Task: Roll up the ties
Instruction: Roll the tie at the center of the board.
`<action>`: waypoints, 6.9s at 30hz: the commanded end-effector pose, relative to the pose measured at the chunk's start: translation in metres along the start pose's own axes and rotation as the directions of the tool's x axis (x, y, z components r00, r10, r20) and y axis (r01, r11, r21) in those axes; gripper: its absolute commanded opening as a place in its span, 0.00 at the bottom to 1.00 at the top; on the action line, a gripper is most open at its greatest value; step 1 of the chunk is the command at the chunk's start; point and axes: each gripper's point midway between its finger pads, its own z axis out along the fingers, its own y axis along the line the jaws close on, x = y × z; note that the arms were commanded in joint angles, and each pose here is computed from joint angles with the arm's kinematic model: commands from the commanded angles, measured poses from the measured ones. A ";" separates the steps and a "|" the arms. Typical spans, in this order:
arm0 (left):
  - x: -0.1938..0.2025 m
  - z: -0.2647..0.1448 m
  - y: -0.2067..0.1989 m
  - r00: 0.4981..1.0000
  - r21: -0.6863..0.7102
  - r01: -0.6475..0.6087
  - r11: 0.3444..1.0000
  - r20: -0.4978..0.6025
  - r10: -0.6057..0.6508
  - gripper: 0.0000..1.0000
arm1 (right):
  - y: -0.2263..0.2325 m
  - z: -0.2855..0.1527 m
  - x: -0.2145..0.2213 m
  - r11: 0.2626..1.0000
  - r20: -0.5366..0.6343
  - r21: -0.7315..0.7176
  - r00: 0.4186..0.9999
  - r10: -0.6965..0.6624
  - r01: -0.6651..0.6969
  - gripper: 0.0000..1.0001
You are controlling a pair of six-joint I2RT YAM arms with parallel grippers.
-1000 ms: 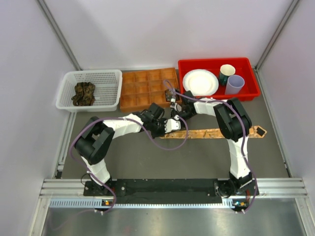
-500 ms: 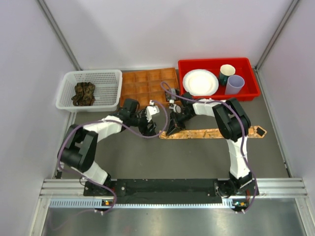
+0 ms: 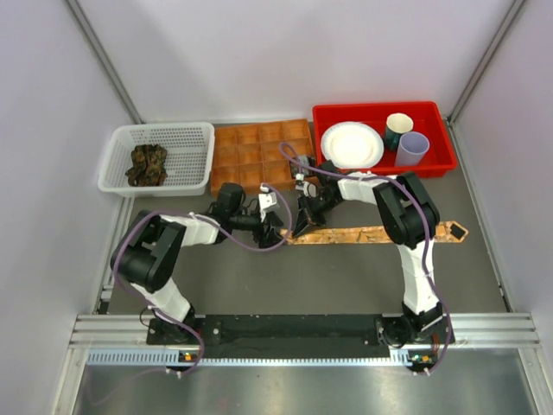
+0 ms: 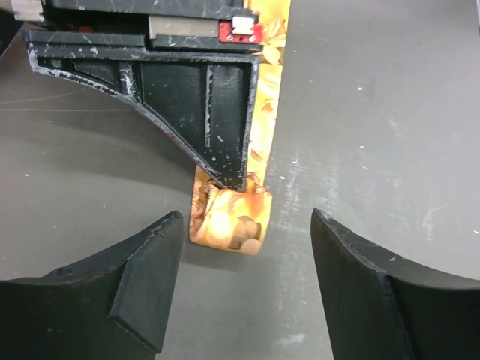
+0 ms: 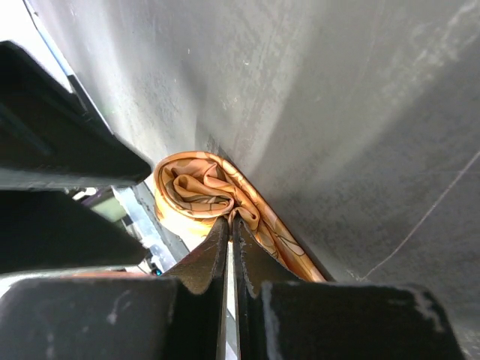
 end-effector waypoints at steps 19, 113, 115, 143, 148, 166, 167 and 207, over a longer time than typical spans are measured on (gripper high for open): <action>0.037 0.032 0.002 0.971 0.060 -0.102 0.993 -0.211 0.113 0.36 | -0.054 0.012 0.004 0.985 -0.026 0.168 0.999 -0.026 0.030 0.00; 0.005 0.024 0.017 0.920 0.039 -0.050 0.998 -0.387 0.061 0.68 | -0.064 -0.020 0.004 0.959 -0.002 0.275 0.998 0.069 -0.066 0.00; -0.001 0.022 0.020 0.931 0.042 -0.026 0.999 -0.362 0.040 0.68 | -0.066 -0.018 0.005 0.955 -0.010 0.292 0.998 0.058 -0.053 0.00; 0.030 0.053 0.018 0.791 0.109 -0.261 0.959 -0.546 0.277 0.70 | -0.057 -0.015 -0.009 0.957 -0.043 0.273 0.995 -0.091 0.100 0.00; 0.039 0.052 0.015 0.767 0.125 -0.247 0.961 -0.581 0.273 0.58 | -0.056 -0.015 -0.006 0.957 -0.051 0.272 0.994 -0.092 0.102 0.00; 0.010 0.035 0.001 0.824 0.165 -0.271 0.948 -0.469 0.317 0.40 | -0.062 -0.013 -0.001 0.954 -0.056 0.289 0.996 -0.064 0.077 0.00; 0.006 0.037 -0.001 0.831 0.171 -0.273 0.947 -0.453 0.322 0.40 | -0.062 -0.012 -0.001 0.954 -0.056 0.289 0.997 -0.060 0.073 0.00; 0.038 0.080 -0.007 0.843 0.169 -0.083 0.982 -0.513 0.160 0.45 | -0.060 -0.003 -0.002 0.962 -0.025 0.272 0.999 -0.030 0.036 0.00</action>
